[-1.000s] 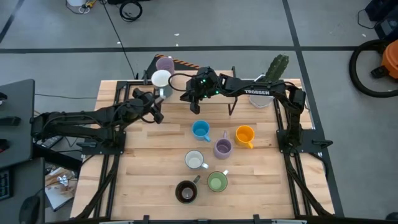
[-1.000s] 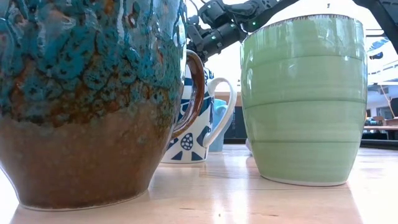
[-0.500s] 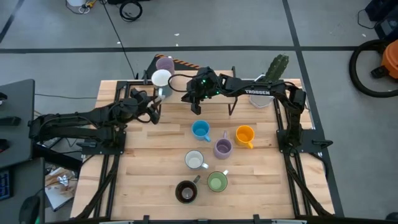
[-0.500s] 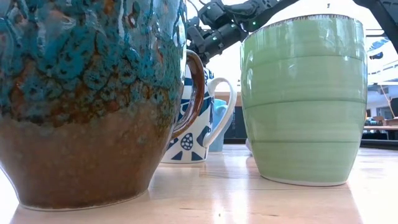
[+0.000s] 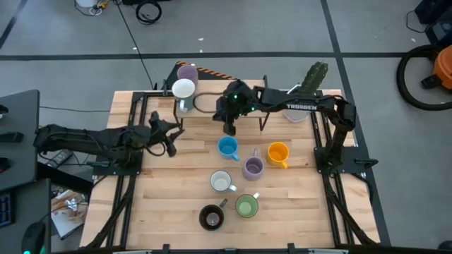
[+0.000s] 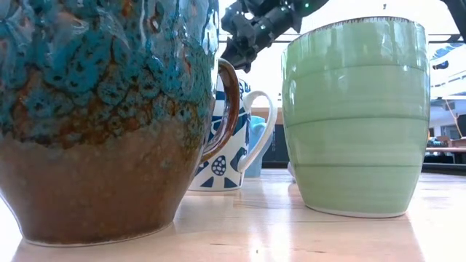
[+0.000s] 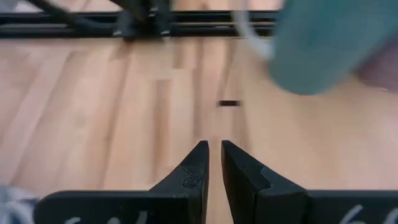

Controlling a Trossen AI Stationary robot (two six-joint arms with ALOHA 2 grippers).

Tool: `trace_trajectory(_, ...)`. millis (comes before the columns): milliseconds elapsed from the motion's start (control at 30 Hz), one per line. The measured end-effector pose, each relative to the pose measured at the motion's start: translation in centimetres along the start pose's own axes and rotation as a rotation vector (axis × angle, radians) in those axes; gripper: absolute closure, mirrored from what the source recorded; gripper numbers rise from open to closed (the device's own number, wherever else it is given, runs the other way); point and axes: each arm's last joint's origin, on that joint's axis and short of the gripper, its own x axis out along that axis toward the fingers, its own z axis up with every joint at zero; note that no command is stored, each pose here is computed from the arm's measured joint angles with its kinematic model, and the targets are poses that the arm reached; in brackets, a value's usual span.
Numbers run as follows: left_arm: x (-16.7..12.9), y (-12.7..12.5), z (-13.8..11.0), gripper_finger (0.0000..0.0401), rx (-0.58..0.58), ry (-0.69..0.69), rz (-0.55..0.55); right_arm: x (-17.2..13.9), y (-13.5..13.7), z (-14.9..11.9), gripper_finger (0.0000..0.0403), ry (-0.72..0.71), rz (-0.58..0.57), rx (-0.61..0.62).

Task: Place coffee mugs
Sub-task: Put the blue mug on the shelf

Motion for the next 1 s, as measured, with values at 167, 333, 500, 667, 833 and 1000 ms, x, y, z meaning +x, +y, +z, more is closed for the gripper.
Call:
trace_trajectory(167, -0.2, -1.0, -1.0, 0.0273, 0.060, -0.023, -0.056, 0.4, 2.0, 0.4, 0.0353, -0.013, 0.037, -0.076)
trace_trajectory(333, -0.5, -1.4, -1.2, 0.0273, 0.208, -0.076, -0.091, 0.6, 3.2, 0.4, 0.0353, 0.002, 0.066, -0.099)
trace_trajectory(500, -1.2, -1.1, -1.9, 0.0273, 0.308, -0.113, -0.145, 0.8, 5.3, -0.1, 0.0353, 0.083, 0.091, -0.110)
trace_trajectory(667, -1.9, -0.7, -3.1, 0.0273, 0.297, -0.153, -0.230, 1.1, 8.3, -0.3, 0.0353, 0.139, 0.034, -0.167)
trace_trajectory(833, -2.2, -0.4, -3.6, 0.0273, 0.261, -0.177, -0.251, 1.1, 10.5, -0.3, 0.0353, 0.155, 0.011, -0.213)
trace_trajectory(1000, -2.2, -0.5, -3.7, 0.0273, 0.241, -0.172, -0.285, 1.1, 11.9, -0.6, 0.0353, 0.179, 0.035, -0.202)
